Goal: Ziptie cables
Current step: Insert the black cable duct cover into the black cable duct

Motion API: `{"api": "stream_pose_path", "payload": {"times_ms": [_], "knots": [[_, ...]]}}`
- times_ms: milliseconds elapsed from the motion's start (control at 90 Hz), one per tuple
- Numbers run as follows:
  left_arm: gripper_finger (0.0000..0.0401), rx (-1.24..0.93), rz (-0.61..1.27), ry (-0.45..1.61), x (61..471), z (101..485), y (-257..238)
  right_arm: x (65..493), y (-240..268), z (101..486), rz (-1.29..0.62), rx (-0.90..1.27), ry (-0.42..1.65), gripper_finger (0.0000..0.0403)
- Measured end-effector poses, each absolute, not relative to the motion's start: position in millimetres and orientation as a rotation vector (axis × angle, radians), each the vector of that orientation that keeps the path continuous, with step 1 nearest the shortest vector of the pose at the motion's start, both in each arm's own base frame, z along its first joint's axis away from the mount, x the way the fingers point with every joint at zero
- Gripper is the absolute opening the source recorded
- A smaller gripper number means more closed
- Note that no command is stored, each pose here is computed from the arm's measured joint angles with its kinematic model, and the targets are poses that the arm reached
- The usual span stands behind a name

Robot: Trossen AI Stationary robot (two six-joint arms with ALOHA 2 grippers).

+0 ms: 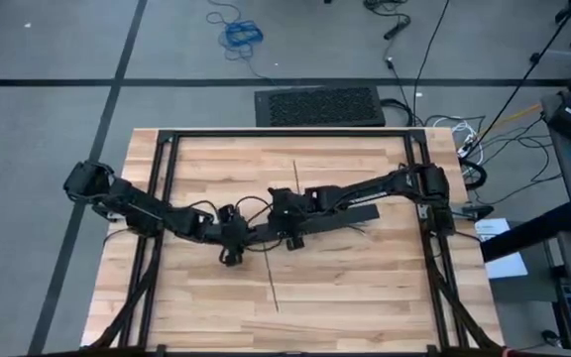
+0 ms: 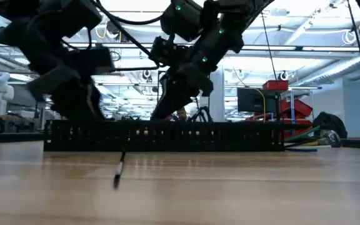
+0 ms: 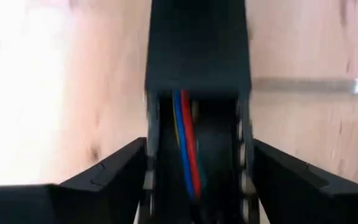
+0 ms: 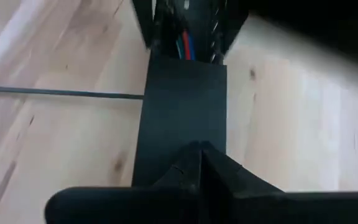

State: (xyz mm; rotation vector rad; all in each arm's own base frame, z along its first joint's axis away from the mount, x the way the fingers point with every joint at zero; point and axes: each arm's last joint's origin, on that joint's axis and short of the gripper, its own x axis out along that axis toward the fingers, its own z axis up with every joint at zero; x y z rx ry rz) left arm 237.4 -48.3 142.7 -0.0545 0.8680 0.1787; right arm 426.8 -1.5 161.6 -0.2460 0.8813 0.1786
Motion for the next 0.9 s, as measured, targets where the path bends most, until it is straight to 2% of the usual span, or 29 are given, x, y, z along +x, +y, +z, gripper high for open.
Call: {"api": "stream_pose_path", "payload": {"times_ms": [389, 633, 900], "knots": [[0.0267, -0.082, 0.189, 0.911, 243, 129, -47, 428, -1, 160, 0.18, -0.25, 0.872, 0.0], [0.0226, -0.089, 0.21, 0.948, 247, 113, -48, 432, 0, 158, 0.21, -0.223, 0.827, 0.0], [0.0225, -0.091, 0.211, 0.938, 251, 107, -49, 451, 4, 140, 0.243, -0.197, 0.694, 0.0]]}}
